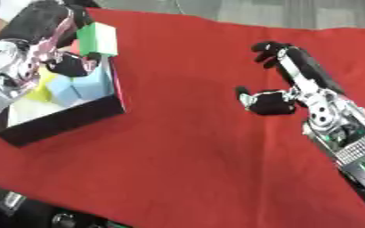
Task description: Pick up the objects with one hand, pass them to the other hand, and then place them into the box on the other side of the table.
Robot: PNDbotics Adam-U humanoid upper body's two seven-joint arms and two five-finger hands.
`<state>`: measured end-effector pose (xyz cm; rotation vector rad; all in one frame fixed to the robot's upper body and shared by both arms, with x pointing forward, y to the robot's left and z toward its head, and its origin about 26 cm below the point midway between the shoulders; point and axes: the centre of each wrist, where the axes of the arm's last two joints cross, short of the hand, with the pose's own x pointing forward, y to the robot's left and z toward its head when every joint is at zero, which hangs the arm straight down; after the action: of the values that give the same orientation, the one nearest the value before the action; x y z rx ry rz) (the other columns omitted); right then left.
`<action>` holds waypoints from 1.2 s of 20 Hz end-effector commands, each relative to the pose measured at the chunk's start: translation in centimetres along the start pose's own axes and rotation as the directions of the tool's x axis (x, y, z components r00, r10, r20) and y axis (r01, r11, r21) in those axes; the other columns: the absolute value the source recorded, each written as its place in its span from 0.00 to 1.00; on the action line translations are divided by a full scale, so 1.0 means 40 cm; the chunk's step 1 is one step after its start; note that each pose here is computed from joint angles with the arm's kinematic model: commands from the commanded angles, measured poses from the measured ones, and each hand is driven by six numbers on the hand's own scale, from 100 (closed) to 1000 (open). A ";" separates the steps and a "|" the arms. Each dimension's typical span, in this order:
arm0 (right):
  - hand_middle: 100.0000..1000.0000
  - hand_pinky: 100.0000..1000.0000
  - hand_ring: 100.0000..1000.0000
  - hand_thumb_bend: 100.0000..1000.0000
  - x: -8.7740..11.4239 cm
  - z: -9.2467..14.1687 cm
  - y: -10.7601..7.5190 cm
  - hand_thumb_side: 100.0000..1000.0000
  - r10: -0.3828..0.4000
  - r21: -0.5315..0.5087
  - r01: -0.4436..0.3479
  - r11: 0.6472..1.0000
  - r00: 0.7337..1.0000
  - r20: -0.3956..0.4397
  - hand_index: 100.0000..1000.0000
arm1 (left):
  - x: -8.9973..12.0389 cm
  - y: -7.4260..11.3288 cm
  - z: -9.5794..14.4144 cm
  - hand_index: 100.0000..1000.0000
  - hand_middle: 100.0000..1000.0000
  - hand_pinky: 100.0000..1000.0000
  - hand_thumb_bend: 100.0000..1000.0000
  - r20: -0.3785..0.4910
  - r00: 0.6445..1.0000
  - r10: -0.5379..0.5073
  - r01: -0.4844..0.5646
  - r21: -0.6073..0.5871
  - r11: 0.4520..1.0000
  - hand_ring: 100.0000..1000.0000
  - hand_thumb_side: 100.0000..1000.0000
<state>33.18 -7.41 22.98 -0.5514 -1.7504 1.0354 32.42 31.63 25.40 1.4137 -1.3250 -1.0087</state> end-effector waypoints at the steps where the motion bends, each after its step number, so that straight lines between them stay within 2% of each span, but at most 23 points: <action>1: 0.69 0.93 0.76 0.21 0.008 0.005 -0.037 0.00 -0.007 -0.052 0.008 0.999 1.000 0.016 0.85 | -0.046 0.020 -0.017 0.32 0.35 0.71 0.17 -0.062 0.997 -0.036 0.039 0.039 0.998 0.60 0.01; 10: 0.69 0.92 0.75 0.16 0.000 0.010 -0.057 0.00 -0.053 -0.107 0.051 0.993 0.999 -0.009 0.84 | -0.089 -0.022 -0.035 0.33 0.37 0.71 0.21 -0.123 0.990 -0.067 0.067 -0.002 0.998 0.62 0.04; 11: 0.69 0.92 0.75 0.11 -0.001 0.011 -0.059 0.02 -0.058 -0.115 0.056 0.992 0.998 -0.011 0.84 | -0.096 -0.027 -0.037 0.34 0.37 0.71 0.23 -0.139 0.988 -0.075 0.074 -0.010 0.997 0.63 0.05; 12: 0.69 0.92 0.75 0.04 -0.002 0.012 -0.062 0.11 -0.064 -0.125 0.062 0.990 0.998 -0.012 0.84 | -0.103 -0.031 -0.040 0.35 0.38 0.71 0.23 -0.155 0.985 -0.082 0.080 -0.019 0.997 0.63 0.06; 13: 0.69 0.92 0.76 0.00 -0.002 0.013 -0.064 0.23 -0.073 -0.135 0.071 0.988 0.997 -0.012 0.83 | -0.109 -0.034 -0.043 0.38 0.39 0.72 0.23 -0.168 0.982 -0.087 0.084 -0.026 0.996 0.64 0.07; 14: 0.69 0.93 0.76 0.00 -0.001 0.013 -0.067 0.29 -0.087 -0.142 0.085 0.986 0.996 -0.009 0.83 | -0.115 -0.037 -0.046 0.47 0.44 0.74 0.21 -0.183 0.979 -0.091 0.086 -0.033 0.996 0.66 0.07; 15: 0.70 0.93 0.76 0.00 -0.001 0.014 -0.069 0.31 -0.103 -0.149 0.101 0.984 0.995 -0.004 0.84 | -0.120 -0.038 -0.049 0.55 0.49 0.75 0.21 -0.196 0.976 -0.094 0.088 -0.038 0.995 0.68 0.08; 16: 0.70 0.93 0.77 0.00 -0.001 0.015 -0.070 0.30 -0.117 -0.154 0.116 0.981 0.993 0.001 0.84 | -0.124 -0.040 -0.051 0.72 0.61 0.78 0.24 -0.209 0.973 -0.099 0.091 -0.046 0.995 0.74 0.09; 17: 0.70 0.93 0.77 0.00 -0.002 0.015 -0.070 0.28 -0.127 -0.158 0.126 0.979 0.992 0.005 0.84 | -0.128 -0.042 -0.053 0.78 0.66 0.79 0.28 -0.219 0.970 -0.105 0.095 -0.056 0.994 0.77 0.09; 18: 0.70 0.93 0.77 0.00 -0.002 0.015 -0.070 0.28 -0.134 -0.160 0.133 0.978 0.991 0.008 0.84 | -0.131 -0.044 -0.054 0.80 0.68 0.80 0.31 -0.230 0.967 -0.111 0.098 -0.066 0.993 0.79 0.15; 19: 0.70 0.93 0.77 0.00 -0.003 0.015 -0.070 0.28 -0.138 -0.160 0.137 0.977 0.990 0.008 0.84 | -0.134 -0.045 -0.056 0.83 0.72 0.82 0.39 -0.242 0.963 -0.116 0.101 -0.075 0.992 0.83 0.40; 21: 0.70 0.93 0.77 0.00 -0.005 0.015 -0.068 0.28 -0.142 -0.159 0.141 0.977 0.990 0.008 0.83 | -0.138 -0.047 -0.057 0.85 0.75 0.83 0.49 -0.260 0.957 -0.132 0.111 -0.093 0.989 0.87 0.58; 22: 0.70 0.93 0.77 0.00 -0.004 0.015 -0.068 0.28 -0.144 -0.159 0.143 0.977 0.990 0.009 0.83 | -0.139 -0.049 -0.057 0.85 0.75 0.83 0.54 -0.266 0.953 -0.142 0.118 -0.104 0.987 0.87 0.65; 24: 0.70 0.93 0.77 0.00 -0.003 0.016 -0.068 0.27 -0.147 -0.158 0.147 0.976 0.989 0.013 0.83 | -0.141 -0.051 -0.058 0.85 0.75 0.84 0.55 -0.275 0.948 -0.163 0.133 -0.124 0.983 0.88 0.67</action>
<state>33.17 -8.97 24.14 -0.5028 -1.8198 0.8061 34.77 36.93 22.57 1.4911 -0.9670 -0.9325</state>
